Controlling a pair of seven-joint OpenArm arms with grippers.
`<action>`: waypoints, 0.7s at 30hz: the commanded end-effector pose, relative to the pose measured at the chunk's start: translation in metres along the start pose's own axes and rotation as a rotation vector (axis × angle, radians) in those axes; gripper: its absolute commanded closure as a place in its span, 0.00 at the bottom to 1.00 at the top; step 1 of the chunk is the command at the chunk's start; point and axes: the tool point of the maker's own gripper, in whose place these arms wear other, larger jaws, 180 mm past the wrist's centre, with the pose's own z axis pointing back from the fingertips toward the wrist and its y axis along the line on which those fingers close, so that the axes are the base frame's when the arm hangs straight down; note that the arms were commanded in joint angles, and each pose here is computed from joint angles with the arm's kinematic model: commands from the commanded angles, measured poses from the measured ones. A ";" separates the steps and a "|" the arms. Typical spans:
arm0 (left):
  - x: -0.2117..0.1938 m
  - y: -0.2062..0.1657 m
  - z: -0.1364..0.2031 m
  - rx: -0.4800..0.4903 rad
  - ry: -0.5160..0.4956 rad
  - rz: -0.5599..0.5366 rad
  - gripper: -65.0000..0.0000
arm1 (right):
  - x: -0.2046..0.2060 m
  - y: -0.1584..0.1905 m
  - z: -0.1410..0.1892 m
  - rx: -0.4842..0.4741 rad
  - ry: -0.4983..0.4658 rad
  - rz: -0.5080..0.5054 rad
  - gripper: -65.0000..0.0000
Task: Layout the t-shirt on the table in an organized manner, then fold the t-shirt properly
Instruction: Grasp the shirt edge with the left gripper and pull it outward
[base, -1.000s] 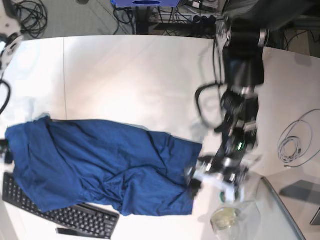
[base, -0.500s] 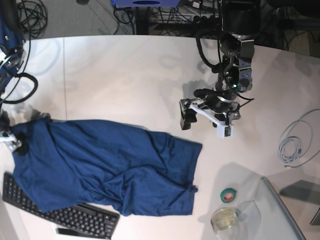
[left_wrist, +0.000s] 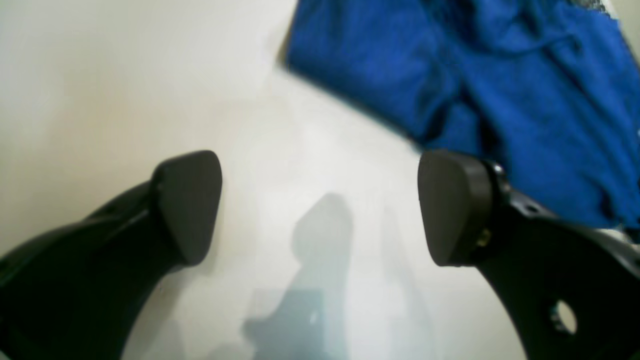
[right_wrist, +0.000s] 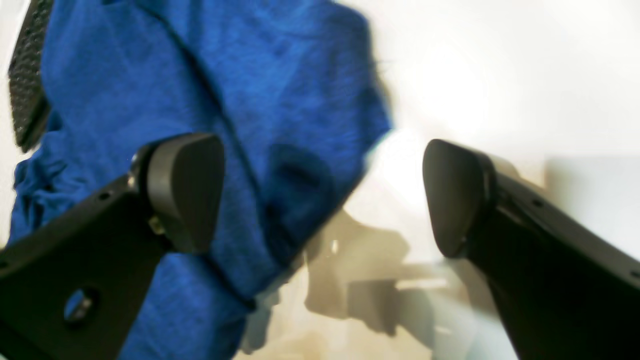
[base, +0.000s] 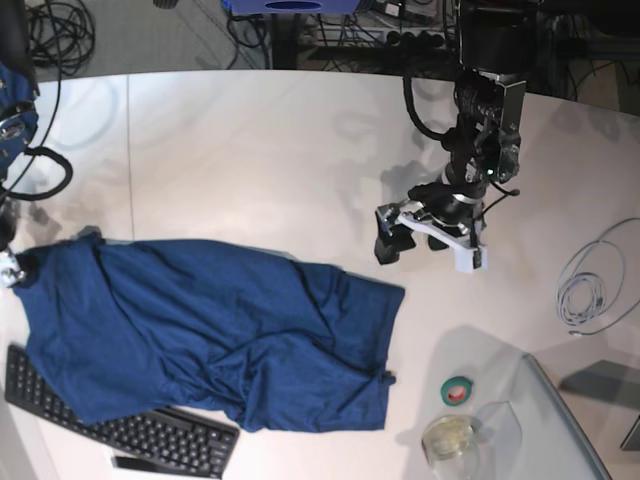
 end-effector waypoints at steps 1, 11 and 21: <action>0.022 -0.004 -0.002 -0.017 -0.057 -0.001 0.11 | 0.023 0.004 0.002 0.010 -0.046 0.006 0.12; 0.033 -0.012 -0.010 -0.032 -0.073 0.001 0.11 | -0.015 0.027 -0.009 0.050 0.011 -0.025 0.19; 0.015 -0.041 -0.058 -0.064 0.038 0.058 0.10 | -0.016 0.028 -0.009 0.051 0.013 -0.024 1.00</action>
